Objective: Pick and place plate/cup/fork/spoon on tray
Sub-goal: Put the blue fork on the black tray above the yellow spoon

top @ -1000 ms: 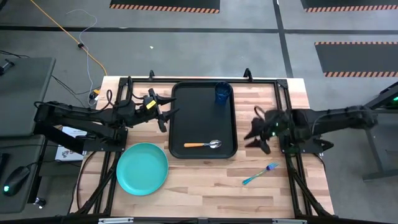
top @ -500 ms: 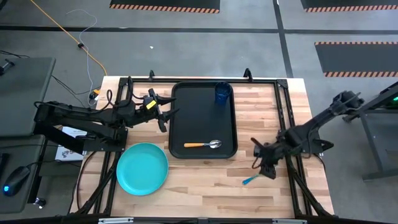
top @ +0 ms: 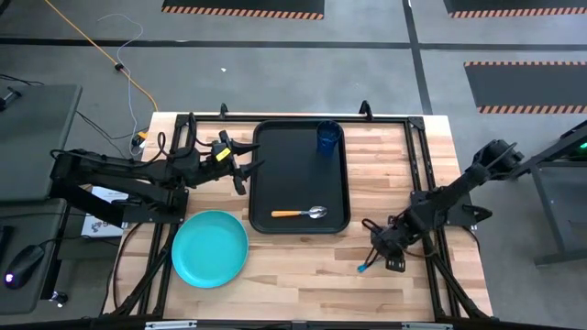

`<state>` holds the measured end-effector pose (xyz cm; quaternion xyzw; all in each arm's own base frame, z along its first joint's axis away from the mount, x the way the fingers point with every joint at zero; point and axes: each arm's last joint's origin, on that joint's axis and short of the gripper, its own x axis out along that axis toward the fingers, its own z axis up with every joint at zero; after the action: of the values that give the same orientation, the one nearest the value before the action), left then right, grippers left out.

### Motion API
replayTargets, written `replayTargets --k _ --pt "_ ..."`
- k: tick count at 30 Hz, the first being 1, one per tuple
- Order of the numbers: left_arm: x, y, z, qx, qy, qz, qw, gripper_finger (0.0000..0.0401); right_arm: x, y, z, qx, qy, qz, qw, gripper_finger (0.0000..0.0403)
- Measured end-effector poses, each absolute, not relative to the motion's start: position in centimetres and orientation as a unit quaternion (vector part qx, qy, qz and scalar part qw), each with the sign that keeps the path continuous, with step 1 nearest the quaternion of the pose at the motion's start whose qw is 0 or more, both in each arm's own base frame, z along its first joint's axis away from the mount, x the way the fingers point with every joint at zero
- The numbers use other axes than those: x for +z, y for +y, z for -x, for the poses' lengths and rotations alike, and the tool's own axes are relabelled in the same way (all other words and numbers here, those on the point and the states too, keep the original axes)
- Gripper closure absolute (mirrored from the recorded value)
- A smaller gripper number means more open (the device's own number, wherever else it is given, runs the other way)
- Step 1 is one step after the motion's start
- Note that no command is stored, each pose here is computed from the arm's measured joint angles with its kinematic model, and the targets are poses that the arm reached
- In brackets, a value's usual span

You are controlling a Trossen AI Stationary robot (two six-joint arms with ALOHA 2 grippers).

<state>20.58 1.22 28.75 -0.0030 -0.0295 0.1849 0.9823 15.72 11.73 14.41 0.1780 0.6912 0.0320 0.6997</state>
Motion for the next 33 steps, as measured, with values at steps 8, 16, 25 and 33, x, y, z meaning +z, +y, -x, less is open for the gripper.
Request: replayTargets --k 8,16,25,33 --pt "28.7 1.2 -20.6 0.185 -0.029 0.003 0.982 0.0185 13.1 11.9 -16.0 0.01 0.713 -0.155 0.684 0.0203" --pt "28.7 1.2 -20.6 0.185 -0.027 0.002 0.982 0.0185 12.5 11.8 -16.1 -0.001 0.72 -0.13 0.682 0.0217" --pt "28.7 1.2 -20.6 0.185 -0.025 0.002 0.982 0.0185 12.5 11.6 -15.9 -0.01 0.719 -0.105 0.687 0.031" --pt "28.7 1.2 -20.6 0.185 -0.025 0.002 0.982 0.0185 12.5 11.5 -15.9 0.008 0.72 -0.078 0.689 0.0394"
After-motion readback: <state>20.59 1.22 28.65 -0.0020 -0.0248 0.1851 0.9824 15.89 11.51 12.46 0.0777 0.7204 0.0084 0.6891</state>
